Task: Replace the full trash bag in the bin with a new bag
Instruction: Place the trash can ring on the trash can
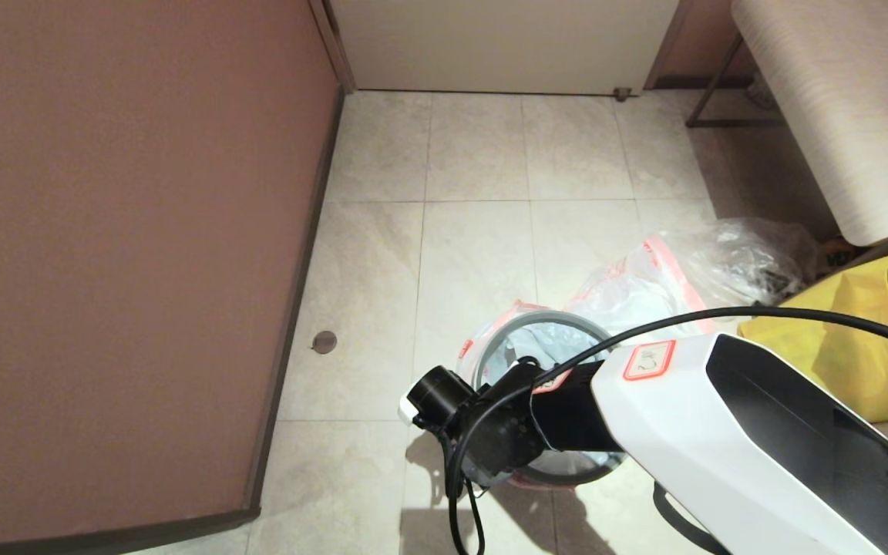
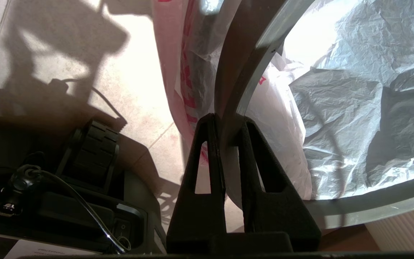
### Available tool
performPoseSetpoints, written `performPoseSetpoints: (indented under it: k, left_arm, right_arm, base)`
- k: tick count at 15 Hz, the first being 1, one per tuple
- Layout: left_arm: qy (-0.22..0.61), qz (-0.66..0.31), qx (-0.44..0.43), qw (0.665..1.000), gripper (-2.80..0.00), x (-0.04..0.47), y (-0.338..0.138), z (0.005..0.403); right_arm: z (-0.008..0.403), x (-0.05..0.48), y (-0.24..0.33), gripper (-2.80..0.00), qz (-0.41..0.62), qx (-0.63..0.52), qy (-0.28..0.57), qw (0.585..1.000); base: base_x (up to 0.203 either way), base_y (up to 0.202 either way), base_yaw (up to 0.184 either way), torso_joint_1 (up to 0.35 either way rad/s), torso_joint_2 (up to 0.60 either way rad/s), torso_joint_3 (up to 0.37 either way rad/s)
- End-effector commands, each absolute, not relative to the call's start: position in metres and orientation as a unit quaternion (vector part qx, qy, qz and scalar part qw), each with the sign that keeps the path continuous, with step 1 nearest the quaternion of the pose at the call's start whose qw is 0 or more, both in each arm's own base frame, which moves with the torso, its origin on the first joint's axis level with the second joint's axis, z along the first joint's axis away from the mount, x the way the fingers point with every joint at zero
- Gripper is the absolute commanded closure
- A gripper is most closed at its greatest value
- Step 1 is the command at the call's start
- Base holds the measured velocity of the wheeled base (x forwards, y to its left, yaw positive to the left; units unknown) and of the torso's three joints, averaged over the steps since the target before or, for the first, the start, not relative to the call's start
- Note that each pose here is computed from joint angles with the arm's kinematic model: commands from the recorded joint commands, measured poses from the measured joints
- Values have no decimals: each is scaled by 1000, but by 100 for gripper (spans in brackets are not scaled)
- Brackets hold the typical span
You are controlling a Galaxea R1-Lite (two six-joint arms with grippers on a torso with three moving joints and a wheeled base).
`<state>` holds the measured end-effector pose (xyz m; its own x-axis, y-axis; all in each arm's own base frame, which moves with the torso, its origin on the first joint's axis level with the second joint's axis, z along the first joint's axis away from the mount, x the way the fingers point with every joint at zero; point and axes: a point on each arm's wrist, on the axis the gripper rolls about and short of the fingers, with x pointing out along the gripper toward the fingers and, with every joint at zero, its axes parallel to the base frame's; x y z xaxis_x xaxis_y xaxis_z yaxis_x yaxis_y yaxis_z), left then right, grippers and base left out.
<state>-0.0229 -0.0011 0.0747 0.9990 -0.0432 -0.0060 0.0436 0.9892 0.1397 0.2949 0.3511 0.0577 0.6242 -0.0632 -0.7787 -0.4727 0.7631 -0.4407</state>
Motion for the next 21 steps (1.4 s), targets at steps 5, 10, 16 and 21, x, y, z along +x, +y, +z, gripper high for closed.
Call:
performPoseSetpoints:
  k: [5,10,16,21]
  left_arm:
    - [2,-22,70,997,0,-23,-1,75]
    - [2,-21,70,997,0,-23,-1,75]
    - [2,-22,70,997,0,-23,-1,75]
    - [2,-22,70,997,0,-23,-1,75]
  right_arm:
    - [57,290,355,0,127,-325,415,840]
    - [43,290,361,0,130,-334,419,834]
    - [38,299,370,0,136,-340,408,836]
    - [35,308,366,0,131,-337,410,837]
  base:
    - [0,0,0,0,0,0]
    - [0,0,0,0,0,0]
    - [0,0,0,0,0,0]
    - [0,0,0,0,0,0]
